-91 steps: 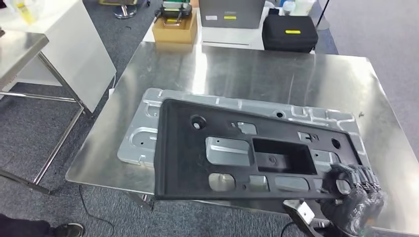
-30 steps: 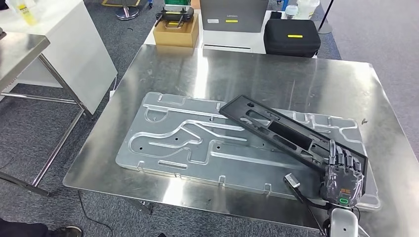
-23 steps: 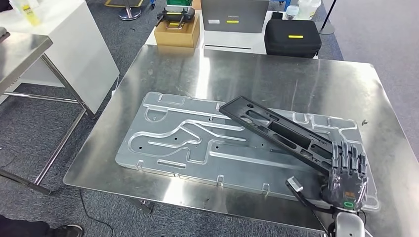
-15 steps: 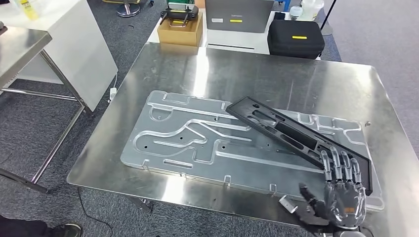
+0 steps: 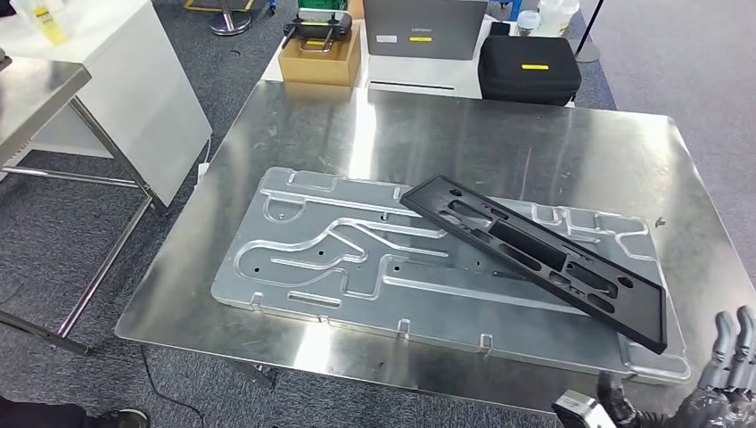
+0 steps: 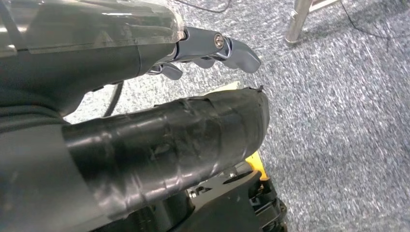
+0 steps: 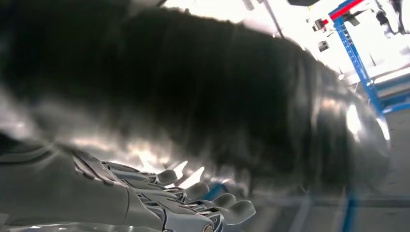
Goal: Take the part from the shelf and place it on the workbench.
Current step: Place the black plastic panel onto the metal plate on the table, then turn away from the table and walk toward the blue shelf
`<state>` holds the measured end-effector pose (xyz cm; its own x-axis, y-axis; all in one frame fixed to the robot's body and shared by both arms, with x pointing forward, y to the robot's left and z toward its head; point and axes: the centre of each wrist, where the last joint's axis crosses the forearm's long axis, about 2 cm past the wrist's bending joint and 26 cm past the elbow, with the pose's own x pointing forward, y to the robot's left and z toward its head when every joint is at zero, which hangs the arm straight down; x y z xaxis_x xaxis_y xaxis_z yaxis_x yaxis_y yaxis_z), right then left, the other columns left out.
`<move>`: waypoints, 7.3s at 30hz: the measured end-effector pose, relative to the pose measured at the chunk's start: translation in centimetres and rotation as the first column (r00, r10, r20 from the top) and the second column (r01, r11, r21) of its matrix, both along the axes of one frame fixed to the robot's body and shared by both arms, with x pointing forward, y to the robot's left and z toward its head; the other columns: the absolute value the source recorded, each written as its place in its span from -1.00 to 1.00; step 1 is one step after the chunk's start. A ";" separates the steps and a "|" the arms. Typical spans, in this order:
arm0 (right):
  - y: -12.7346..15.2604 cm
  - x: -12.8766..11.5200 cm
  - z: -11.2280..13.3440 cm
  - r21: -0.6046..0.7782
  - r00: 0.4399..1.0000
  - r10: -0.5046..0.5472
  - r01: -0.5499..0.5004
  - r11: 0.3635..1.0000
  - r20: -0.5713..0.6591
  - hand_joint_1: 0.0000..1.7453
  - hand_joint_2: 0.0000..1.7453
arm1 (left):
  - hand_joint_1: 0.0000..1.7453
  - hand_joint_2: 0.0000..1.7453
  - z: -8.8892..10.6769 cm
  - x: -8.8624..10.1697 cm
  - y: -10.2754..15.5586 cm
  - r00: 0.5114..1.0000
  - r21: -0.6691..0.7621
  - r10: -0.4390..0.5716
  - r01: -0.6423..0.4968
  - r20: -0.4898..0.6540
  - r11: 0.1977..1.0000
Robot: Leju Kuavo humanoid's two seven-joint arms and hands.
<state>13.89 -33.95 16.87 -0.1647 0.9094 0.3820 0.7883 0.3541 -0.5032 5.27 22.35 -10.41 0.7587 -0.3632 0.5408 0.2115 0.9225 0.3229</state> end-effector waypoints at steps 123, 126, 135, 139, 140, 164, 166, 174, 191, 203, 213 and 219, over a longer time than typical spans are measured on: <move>5.4 0.9 -5.2 0.494 0.996 0.092 -0.085 0.865 0.010 -1.00 -1.00 | -1.00 -1.00 0.1 0.1 -0.1 0.997 0.052 0.070 -0.069 -0.018 0.996; 5.4 1.0 -5.2 0.496 0.996 0.093 -0.089 0.864 0.017 -1.00 -1.00 | -1.00 -1.00 0.0 -0.1 0.0 0.997 0.054 0.071 -0.070 -0.021 0.996; 5.5 1.0 -5.0 0.495 0.995 0.095 -0.104 0.862 0.045 -1.00 -1.00 | -1.00 -1.00 0.1 0.1 0.0 0.997 0.054 0.070 -0.069 -0.017 0.996; 5.5 0.9 -4.9 0.496 0.994 0.094 -0.110 0.862 0.056 -1.00 -1.00 | -1.00 -1.00 0.1 0.0 0.0 0.997 0.053 0.070 -0.069 -0.019 0.996; 5.5 0.9 -4.9 0.496 0.994 0.094 -0.111 0.861 0.058 -1.00 -1.00 | -1.00 -1.00 0.1 0.0 0.0 0.997 0.053 0.070 -0.069 -0.019 0.996; 2.6 1.4 -12.9 0.633 0.963 0.136 0.042 0.773 -0.231 -1.00 -1.00 | -1.00 -1.00 0.1 0.0 0.0 0.997 0.052 0.073 -0.071 -0.022 0.996; 1.7 0.8 -15.8 0.643 0.942 0.104 0.135 0.754 -0.320 -1.00 -1.00 | -1.00 -1.00 0.1 0.0 0.0 0.997 0.052 0.073 -0.072 -0.023 0.996; 2.3 -5.9 -25.3 0.595 0.676 0.025 0.629 0.500 -0.736 -1.00 -1.00 | -1.00 -1.00 0.0 -0.1 0.0 0.997 0.054 0.073 -0.071 -0.025 0.996; 9.0 -9.6 -27.4 0.354 0.274 0.322 0.909 0.222 -0.906 -1.00 -1.00 | -1.00 -1.00 0.0 -0.2 0.0 0.997 0.054 0.070 -0.069 -0.024 0.996; 9.9 -9.4 -27.3 0.339 0.240 0.369 0.912 0.232 -0.898 -1.00 -1.00 | -1.00 -1.00 0.0 -0.2 0.1 0.997 0.055 0.070 -0.068 -0.023 0.996; 10.1 -9.5 -27.3 0.329 0.218 0.383 0.911 0.250 -0.897 -1.00 -1.00 | -1.00 -1.00 0.0 -0.1 0.1 0.998 0.053 0.067 -0.066 -0.019 0.996; 10.2 -9.4 -27.3 0.326 0.210 0.388 0.908 0.263 -0.897 -1.00 -1.00 | -1.00 -1.00 0.0 -0.2 0.2 0.998 0.053 0.067 -0.066 -0.021 0.996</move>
